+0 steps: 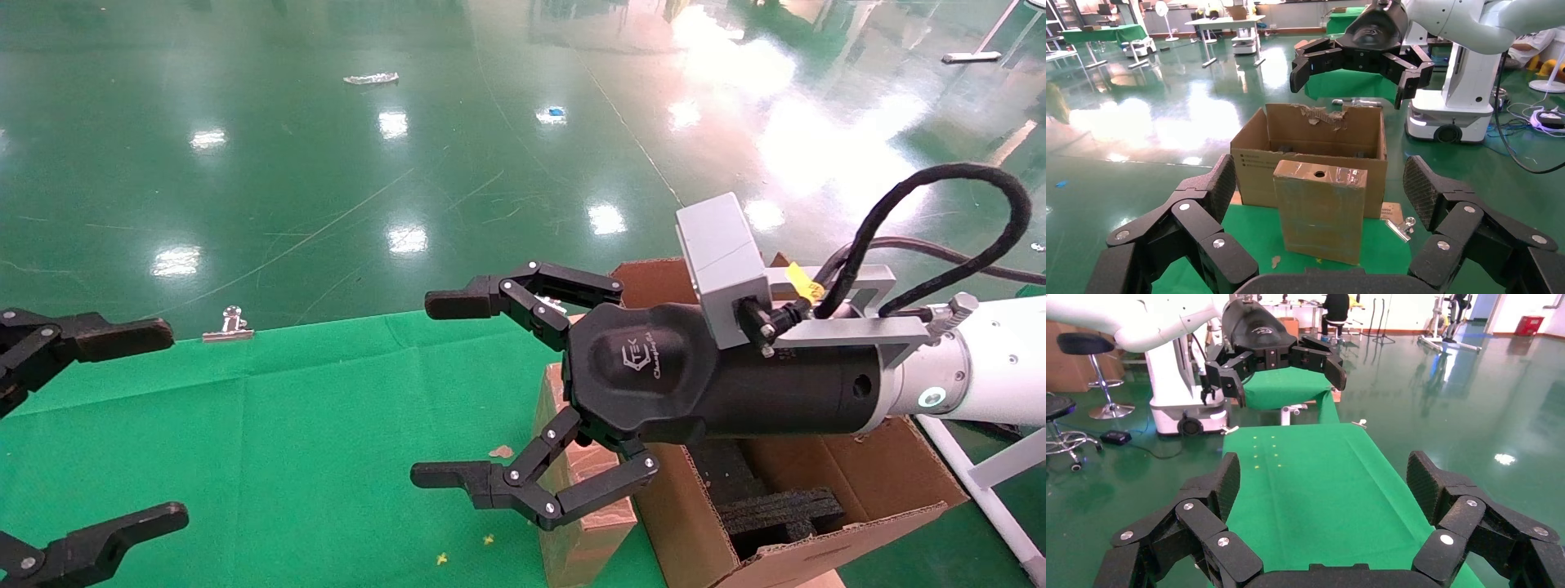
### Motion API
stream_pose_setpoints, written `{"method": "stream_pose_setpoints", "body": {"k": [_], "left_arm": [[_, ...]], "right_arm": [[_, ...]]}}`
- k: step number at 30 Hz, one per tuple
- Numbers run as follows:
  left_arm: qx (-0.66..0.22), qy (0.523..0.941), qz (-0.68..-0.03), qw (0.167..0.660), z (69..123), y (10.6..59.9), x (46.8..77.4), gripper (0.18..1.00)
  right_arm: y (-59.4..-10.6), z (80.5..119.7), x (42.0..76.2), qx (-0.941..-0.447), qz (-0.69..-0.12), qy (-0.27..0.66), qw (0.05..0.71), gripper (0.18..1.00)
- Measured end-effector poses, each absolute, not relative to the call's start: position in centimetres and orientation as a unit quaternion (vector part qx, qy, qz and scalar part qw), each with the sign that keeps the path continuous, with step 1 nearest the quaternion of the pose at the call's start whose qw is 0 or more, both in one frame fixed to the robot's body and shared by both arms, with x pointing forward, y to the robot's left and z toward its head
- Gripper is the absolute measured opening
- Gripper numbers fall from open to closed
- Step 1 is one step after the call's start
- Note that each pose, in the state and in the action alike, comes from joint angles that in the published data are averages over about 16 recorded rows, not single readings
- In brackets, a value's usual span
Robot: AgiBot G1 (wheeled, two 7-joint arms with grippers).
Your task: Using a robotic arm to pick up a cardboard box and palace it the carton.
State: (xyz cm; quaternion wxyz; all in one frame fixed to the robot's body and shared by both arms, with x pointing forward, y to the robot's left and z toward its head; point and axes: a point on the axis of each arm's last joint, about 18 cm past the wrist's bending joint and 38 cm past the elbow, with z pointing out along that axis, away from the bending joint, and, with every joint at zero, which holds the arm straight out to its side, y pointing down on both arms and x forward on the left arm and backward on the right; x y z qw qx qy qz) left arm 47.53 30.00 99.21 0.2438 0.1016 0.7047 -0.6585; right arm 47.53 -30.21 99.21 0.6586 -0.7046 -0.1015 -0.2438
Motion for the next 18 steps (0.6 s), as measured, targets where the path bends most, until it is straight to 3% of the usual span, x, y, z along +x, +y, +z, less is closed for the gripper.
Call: {"method": "stream_pose_setpoints", "body": {"k": [18], "left_arm": [[0.102, 0.705, -0.659, 0.244, 99.21, 30.0, 47.53, 1.001]], "right_arm": [[-30.03, 98.9, 47.67, -0.713, -0.241, -0.098, 0.651, 1.0]]}}
